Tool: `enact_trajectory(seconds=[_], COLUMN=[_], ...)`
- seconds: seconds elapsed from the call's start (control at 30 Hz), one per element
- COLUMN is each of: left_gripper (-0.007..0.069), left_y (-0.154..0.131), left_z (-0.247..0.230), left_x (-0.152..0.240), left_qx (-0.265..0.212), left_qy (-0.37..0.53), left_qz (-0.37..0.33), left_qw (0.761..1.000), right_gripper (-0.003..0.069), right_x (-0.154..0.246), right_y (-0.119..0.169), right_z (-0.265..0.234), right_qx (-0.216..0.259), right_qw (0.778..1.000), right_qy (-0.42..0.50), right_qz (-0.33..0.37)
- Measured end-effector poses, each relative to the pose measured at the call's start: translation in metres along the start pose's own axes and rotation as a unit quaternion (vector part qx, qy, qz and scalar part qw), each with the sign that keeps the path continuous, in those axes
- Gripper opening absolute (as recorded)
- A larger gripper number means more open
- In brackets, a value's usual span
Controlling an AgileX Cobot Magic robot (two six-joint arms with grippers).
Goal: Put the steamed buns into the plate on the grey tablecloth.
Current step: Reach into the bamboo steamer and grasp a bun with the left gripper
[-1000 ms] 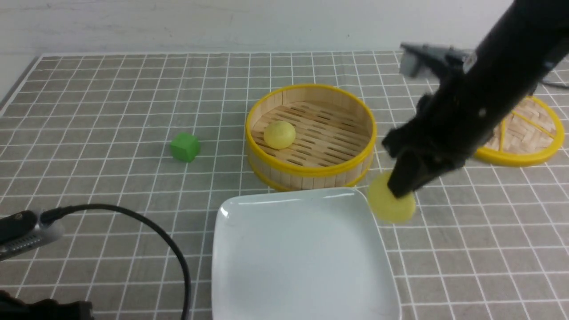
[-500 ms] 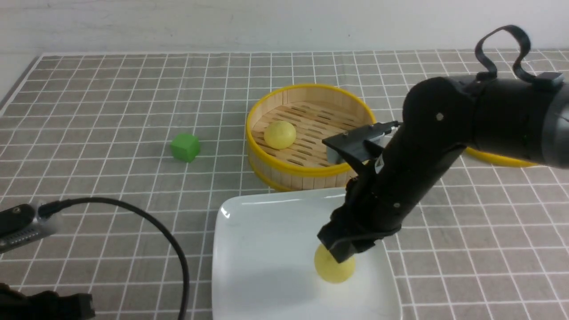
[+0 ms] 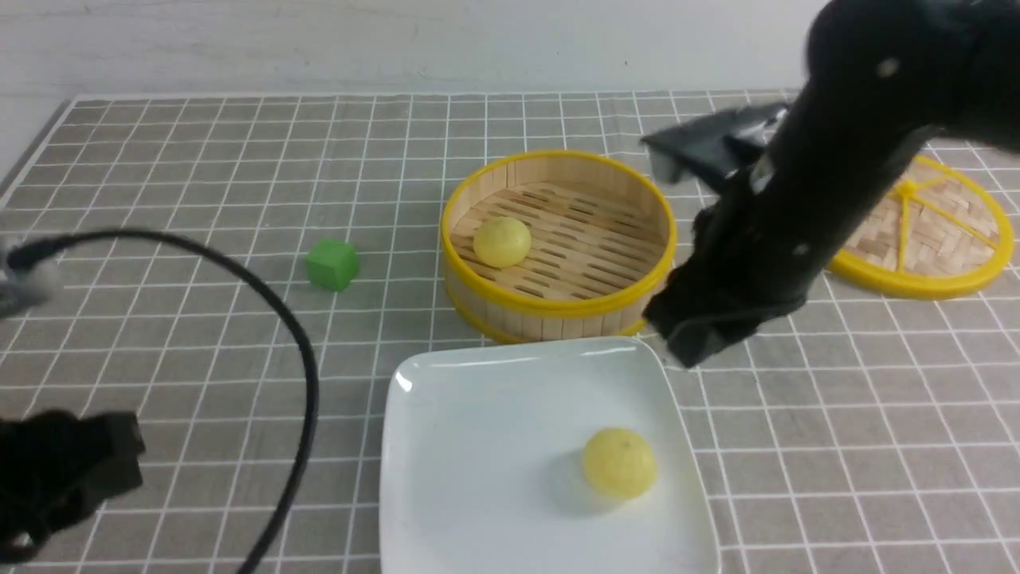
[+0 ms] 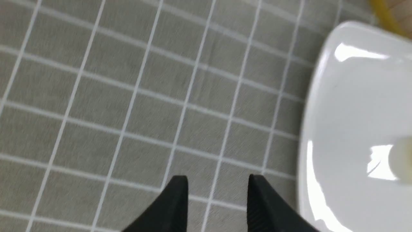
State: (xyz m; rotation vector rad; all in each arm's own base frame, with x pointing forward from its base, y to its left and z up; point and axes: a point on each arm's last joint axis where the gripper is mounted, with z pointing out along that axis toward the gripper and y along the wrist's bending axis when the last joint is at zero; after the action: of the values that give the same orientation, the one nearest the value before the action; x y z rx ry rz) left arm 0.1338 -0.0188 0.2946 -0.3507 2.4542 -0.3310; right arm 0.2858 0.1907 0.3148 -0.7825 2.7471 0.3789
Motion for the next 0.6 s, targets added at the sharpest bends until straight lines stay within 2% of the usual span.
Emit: enact_trajectory(seconds=[0.03,0.1,0.23,0.33,0.43,0.5,0.57,0.6], left_gripper=[0.0286,0.0282,0.0219,0.0155,0.0080,0.0017,0.0006,0.0001], left_y=[-0.006,-0.013,-0.027,-0.036,-0.052,-0.078,-0.095,-0.113], left_z=[-0.007,-0.013,-0.005,0.011,0.036,0.062,0.072,0.088], left_x=[-0.009,-0.019,-0.035,-0.047,-0.065,-0.081,-0.090,-0.095], left_qx=[0.012,0.030,0.050,0.056,0.068,0.084,0.093,0.097], left_qy=[-0.013,-0.019,0.037,0.096,0.150,0.183,0.187,0.197], left_qz=[-0.003,-0.013,-0.033,-0.024,0.016,0.065,0.090,0.117], left_qw=[1.000,0.999,0.998,0.994,0.986,0.977,0.974,0.969], right_gripper=[0.0064,-0.0002,-0.0018,-0.0018,-0.0018,-0.0018,-0.0018,-0.0018], right_x=[0.006,0.018,0.058,0.084,0.114,0.140,0.151,0.162], right_y=[-0.005,-0.006,0.001,0.005,0.005,0.002,0.000,-0.002], right_z=[-0.026,-0.058,-0.108,-0.115,-0.113,-0.101,-0.096,-0.090], right_qx=[0.010,0.018,0.022,0.016,0.018,0.031,0.038,0.045], right_qw=[1.000,0.999,0.994,0.993,0.992,0.993,0.993,0.993], right_qy=[-0.023,-0.050,-0.108,-0.115,-0.122,-0.113,-0.109,-0.105], right_qz=[0.003,0.009,0.011,0.012,0.012,0.013,0.012,0.012])
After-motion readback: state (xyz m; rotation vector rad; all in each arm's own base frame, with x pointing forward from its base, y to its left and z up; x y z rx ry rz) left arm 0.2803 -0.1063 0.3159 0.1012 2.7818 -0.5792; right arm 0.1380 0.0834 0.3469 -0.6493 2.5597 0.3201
